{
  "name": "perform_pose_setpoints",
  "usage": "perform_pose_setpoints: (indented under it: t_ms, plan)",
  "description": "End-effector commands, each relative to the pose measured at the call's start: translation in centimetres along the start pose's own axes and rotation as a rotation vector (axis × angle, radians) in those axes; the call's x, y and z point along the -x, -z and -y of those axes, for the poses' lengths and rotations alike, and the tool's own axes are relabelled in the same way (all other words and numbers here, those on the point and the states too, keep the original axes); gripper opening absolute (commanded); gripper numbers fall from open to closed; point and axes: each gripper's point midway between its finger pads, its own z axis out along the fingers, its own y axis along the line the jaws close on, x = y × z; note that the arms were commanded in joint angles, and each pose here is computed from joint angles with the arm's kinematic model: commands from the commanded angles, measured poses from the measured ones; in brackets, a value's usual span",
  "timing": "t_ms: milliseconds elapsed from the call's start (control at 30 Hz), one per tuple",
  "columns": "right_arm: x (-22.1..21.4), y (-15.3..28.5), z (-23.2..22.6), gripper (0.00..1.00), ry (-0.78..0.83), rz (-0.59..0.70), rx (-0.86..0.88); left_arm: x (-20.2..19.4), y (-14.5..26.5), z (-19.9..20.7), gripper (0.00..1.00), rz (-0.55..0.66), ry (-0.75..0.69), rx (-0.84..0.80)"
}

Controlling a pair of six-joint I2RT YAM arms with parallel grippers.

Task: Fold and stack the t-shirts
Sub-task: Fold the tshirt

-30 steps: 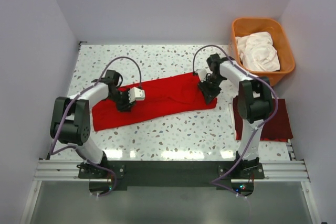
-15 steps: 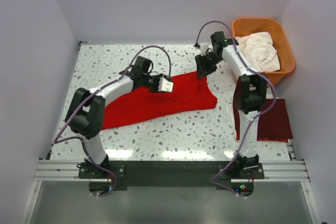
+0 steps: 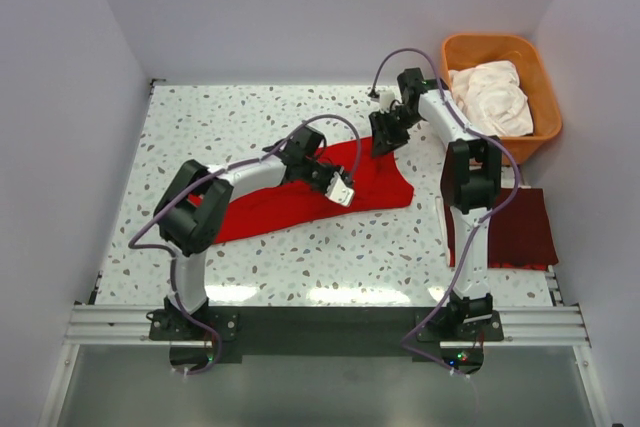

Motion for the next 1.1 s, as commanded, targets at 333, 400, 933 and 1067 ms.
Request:
perform_pose_setpoints:
  t_ms: [333, 400, 933, 1067]
  plan:
    - [0.1, 0.3, -1.6, 0.44, -0.018, 0.011, 0.072, 0.4, -2.7, -0.1, 0.39, 0.042, -0.112, -0.048]
    - [-0.1, 0.2, -1.6, 0.44, -0.022, 0.007, 0.075, 0.2, -2.9, -0.2, 0.38, 0.038, -0.114, -0.046]
    - [-0.7, -0.2, -1.4, 0.03, -0.016, -0.023, 0.085, -0.3, -1.9, -1.1, 0.05, -0.011, -0.138, -0.027]
    - [-0.6, 0.2, -1.7, 0.00, -0.007, -0.018, 0.090, -0.1, -0.7, -1.5, 0.00, -0.009, -0.142, -0.016]
